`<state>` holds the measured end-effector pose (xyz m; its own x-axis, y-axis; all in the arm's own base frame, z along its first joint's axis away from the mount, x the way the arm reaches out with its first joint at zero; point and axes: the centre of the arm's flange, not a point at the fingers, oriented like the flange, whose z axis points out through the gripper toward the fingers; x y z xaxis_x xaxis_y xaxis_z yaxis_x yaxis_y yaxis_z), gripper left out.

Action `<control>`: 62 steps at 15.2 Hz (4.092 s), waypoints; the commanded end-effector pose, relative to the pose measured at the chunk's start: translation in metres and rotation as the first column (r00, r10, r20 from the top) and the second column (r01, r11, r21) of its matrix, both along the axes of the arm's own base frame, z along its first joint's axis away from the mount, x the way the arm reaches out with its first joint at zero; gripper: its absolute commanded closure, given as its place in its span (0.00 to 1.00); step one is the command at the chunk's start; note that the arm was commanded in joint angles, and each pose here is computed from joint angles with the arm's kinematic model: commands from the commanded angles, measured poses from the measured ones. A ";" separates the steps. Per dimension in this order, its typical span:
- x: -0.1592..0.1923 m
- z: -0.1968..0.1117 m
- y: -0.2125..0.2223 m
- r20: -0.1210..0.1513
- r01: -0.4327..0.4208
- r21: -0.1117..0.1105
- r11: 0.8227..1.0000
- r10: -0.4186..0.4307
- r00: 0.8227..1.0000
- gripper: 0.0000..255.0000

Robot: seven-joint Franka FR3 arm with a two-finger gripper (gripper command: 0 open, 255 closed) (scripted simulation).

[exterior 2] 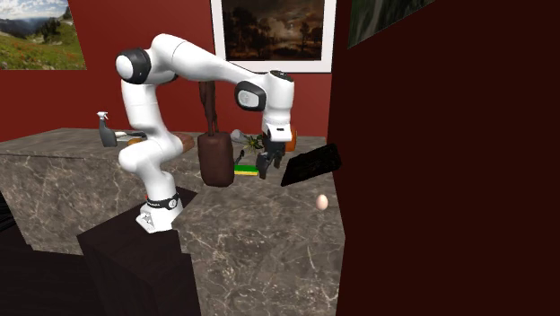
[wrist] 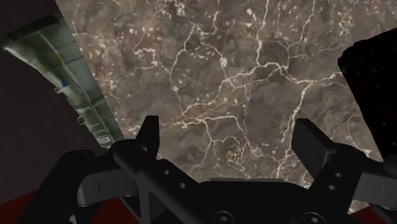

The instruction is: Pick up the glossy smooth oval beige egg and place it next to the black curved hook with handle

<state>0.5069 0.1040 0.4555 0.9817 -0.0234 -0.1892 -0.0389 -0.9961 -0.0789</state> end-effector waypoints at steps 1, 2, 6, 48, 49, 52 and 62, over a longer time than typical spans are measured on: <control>0.024 -0.013 0.009 -0.003 -0.003 0.002 1.000 0.003 1.000 0.00; 0.035 -0.018 0.014 -0.004 -0.005 0.003 1.000 0.005 1.000 0.00; 0.078 -0.040 0.036 -0.010 -0.012 0.006 1.000 0.012 1.000 0.00; 0.181 -0.106 0.100 -0.024 -0.029 0.014 0.999 0.029 0.999 1.00; 0.181 -0.101 0.100 -0.024 -0.029 0.014 0.999 0.029 0.999 1.00; 0.181 -0.085 0.100 -0.024 -0.029 0.014 0.999 0.029 0.999 1.00; 0.183 -0.093 0.094 0.004 -0.017 0.018 1.000 0.017 1.000 0.00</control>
